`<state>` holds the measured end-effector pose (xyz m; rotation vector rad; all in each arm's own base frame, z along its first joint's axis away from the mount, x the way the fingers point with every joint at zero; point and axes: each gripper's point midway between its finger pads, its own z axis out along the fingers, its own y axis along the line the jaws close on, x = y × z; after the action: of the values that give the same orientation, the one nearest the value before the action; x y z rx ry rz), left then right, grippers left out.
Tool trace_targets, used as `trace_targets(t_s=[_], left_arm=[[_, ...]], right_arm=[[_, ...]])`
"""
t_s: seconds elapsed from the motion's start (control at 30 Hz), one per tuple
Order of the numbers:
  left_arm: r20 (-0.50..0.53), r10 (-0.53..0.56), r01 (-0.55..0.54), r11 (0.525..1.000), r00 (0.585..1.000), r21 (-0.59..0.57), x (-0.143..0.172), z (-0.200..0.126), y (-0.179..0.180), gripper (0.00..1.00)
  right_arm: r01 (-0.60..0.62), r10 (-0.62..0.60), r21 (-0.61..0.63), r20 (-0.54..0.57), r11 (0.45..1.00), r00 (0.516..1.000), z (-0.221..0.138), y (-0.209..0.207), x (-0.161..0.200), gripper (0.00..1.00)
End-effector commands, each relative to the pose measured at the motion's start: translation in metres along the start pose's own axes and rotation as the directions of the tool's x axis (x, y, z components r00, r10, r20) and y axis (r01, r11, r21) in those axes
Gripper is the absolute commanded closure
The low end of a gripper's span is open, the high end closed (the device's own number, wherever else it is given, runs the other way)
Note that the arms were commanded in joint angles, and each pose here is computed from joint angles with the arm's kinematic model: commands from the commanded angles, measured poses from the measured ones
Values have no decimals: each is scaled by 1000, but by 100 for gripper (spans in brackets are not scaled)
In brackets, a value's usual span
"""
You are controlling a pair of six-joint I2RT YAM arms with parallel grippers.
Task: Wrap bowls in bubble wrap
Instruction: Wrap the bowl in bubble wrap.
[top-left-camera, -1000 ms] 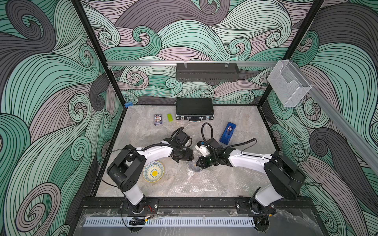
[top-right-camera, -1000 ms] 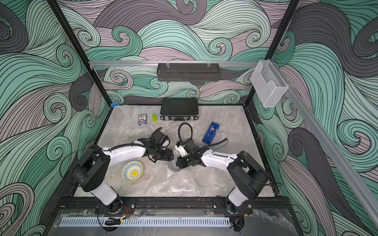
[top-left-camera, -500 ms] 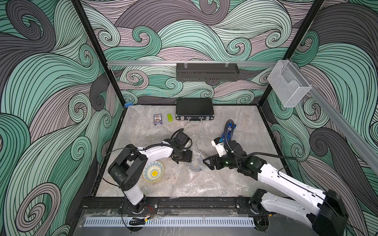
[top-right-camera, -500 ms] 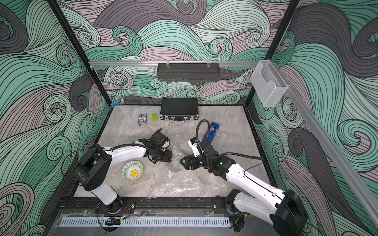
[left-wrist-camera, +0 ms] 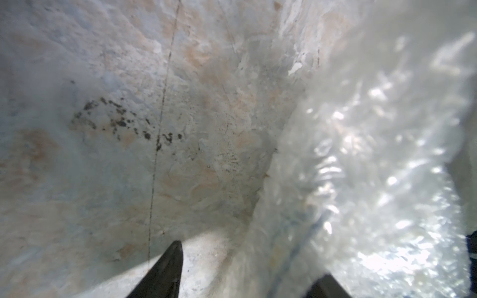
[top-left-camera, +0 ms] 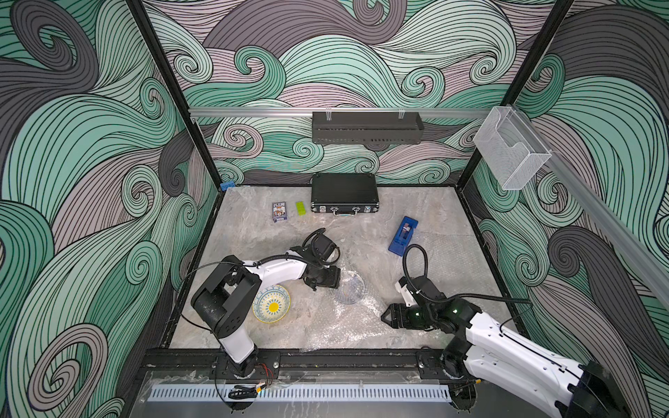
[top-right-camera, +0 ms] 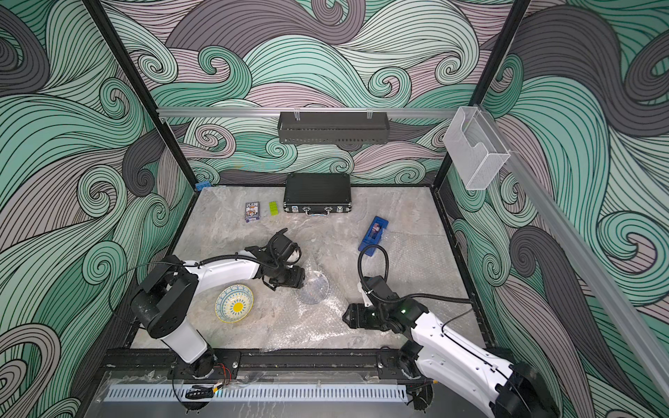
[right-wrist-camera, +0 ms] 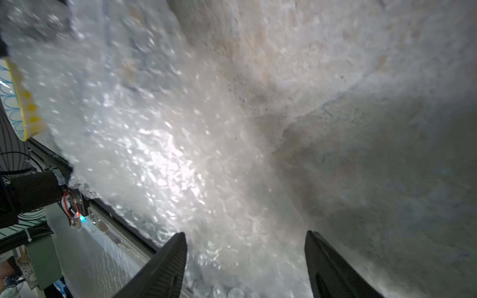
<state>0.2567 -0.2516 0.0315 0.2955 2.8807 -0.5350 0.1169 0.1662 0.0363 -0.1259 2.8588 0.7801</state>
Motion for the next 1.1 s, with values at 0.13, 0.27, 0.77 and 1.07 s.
trace_targets(t_s=[0.13, 0.27, 0.77, 1.07], left_arm=[[-26, 0, -2, 999, 1000, -40, 8, 3, 11, 36], [-23, 4, -4, 999, 1000, -36, 8, 3, 10, 37], [-23, 15, -15, 1000, 1000, -9, 7, 2, 4, 48], [-18, 24, -23, 999, 1000, 22, 7, 1, -1, 54]], right_arm=[[-45, 49, 67, -57, 997, 997, 6, -17, 16, 34], [-40, 43, 64, -56, 997, 998, 5, -14, 13, 49], [87, -87, -3, 28, 996, 996, -35, 53, -43, 93], [188, -188, 20, 8, 982, 982, -25, 104, -83, 93]])
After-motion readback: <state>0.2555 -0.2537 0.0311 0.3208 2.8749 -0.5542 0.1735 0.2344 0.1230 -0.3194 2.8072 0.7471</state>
